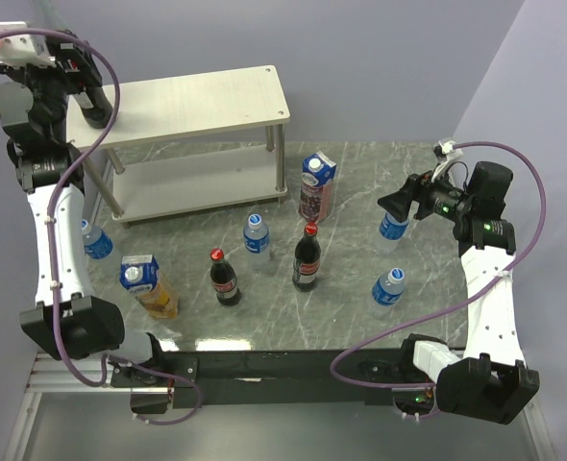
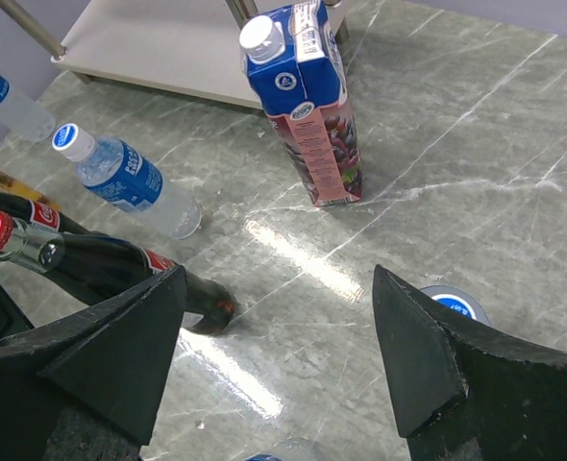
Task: Place and organize the beverage onto the shelf
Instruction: Place the drink on the shelf, then pick up the drink from the center of the board.
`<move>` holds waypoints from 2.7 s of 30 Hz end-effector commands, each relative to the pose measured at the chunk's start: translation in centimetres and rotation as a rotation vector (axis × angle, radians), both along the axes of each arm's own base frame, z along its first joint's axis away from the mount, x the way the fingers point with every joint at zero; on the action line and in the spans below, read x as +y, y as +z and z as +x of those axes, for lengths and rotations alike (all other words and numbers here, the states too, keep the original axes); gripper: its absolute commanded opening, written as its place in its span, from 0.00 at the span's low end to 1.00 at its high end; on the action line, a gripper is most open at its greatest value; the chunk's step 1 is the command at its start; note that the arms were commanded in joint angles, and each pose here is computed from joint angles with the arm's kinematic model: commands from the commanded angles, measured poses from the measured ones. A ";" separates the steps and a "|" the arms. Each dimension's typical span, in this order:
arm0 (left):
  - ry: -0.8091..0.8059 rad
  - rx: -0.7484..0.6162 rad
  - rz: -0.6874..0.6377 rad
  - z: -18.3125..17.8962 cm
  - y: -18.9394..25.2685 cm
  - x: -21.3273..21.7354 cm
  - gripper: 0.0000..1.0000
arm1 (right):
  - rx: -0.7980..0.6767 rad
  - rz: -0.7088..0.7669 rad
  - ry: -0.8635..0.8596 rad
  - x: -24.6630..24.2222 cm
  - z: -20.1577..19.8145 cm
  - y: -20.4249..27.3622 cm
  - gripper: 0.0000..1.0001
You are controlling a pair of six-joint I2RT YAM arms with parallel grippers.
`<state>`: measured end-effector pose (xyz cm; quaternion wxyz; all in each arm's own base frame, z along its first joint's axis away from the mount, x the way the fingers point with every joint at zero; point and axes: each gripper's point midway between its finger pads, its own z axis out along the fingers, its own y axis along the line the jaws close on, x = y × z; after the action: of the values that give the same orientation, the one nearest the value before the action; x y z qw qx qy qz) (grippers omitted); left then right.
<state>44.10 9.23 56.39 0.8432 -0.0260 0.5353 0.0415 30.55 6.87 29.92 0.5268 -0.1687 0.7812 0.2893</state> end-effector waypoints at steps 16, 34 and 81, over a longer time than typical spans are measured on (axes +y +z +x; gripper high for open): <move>-0.112 0.003 -0.206 -10.2 -1.8 -4.2 1.00 | -0.115 -0.060 0.026 0.3 -1.0 2.2 0.84; -0.828 0.383 -0.290 -18.0 -14.2 -18.6 0.99 | -0.221 -0.301 0.386 5.2 -6.6 3.1 0.88; -1.023 0.423 -0.031 -22.8 -22.1 -24.8 0.99 | -0.043 -0.430 0.638 19.4 -5.9 -2.7 0.66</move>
<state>21.60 -15.49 32.73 0.6075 0.2184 0.6625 -0.3799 24.65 26.11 26.31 0.3587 -0.5157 0.7302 0.2687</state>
